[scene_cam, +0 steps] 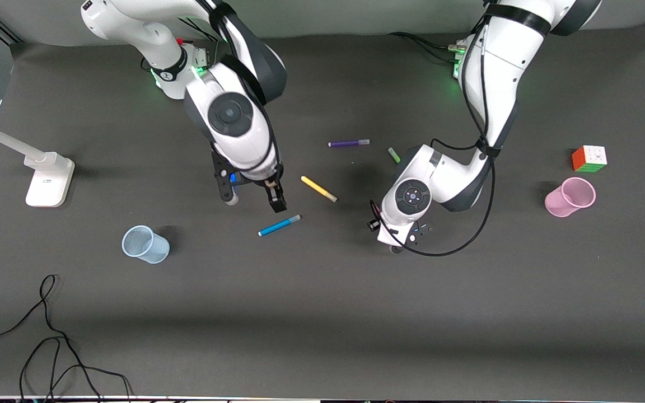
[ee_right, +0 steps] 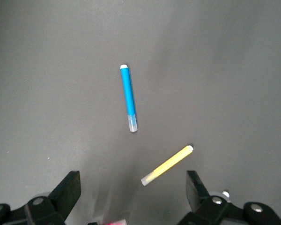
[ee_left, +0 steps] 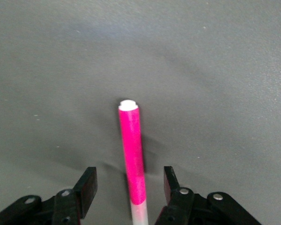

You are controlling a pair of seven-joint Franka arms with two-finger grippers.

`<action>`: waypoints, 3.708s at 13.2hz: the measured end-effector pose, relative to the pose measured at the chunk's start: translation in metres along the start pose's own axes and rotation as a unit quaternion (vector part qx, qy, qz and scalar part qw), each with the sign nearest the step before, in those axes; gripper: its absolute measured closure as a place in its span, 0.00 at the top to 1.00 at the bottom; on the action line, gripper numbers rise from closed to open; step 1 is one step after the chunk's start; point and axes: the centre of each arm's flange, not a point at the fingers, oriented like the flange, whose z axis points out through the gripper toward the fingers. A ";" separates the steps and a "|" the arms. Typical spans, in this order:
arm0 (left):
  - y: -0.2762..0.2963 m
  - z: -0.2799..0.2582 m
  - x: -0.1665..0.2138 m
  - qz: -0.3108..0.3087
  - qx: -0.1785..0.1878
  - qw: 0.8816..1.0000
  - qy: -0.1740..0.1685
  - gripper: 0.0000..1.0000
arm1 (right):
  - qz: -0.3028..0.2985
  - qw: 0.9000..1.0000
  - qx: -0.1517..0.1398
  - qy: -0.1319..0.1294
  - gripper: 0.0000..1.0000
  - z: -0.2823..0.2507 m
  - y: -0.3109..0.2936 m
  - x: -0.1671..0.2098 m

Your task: Place pink and blue markers in matching cups

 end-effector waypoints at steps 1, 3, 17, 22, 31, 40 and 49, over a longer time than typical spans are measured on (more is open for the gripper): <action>0.001 0.002 0.000 0.001 -0.002 1.000 0.001 0.66 | 0.001 1.000 0.003 0.000 1.00 0.015 -0.002 0.001; 0.001 0.003 0.000 0.000 -0.003 1.000 0.002 0.65 | 0.004 1.000 0.016 -0.002 1.00 0.047 -0.001 0.005; -0.020 -0.064 0.022 0.060 0.024 0.998 -0.002 0.16 | 0.016 0.999 0.032 0.013 1.00 0.200 -0.005 0.026; -0.135 -0.227 0.076 0.260 0.049 0.964 -0.028 0.16 | 0.013 0.999 0.029 0.014 1.00 0.210 -0.005 0.023; -0.332 -0.272 0.164 0.579 0.018 0.815 0.022 0.16 | 0.000 0.999 0.031 0.012 0.44 0.209 -0.005 0.016; -0.531 -0.156 0.186 0.735 -0.174 0.634 0.168 0.16 | -0.030 0.999 0.038 0.010 0.18 0.193 -0.013 0.015; -0.581 -0.080 0.197 0.755 -0.251 0.559 0.235 0.21 | -0.233 0.972 -0.042 -0.005 0.18 -0.038 -0.021 0.114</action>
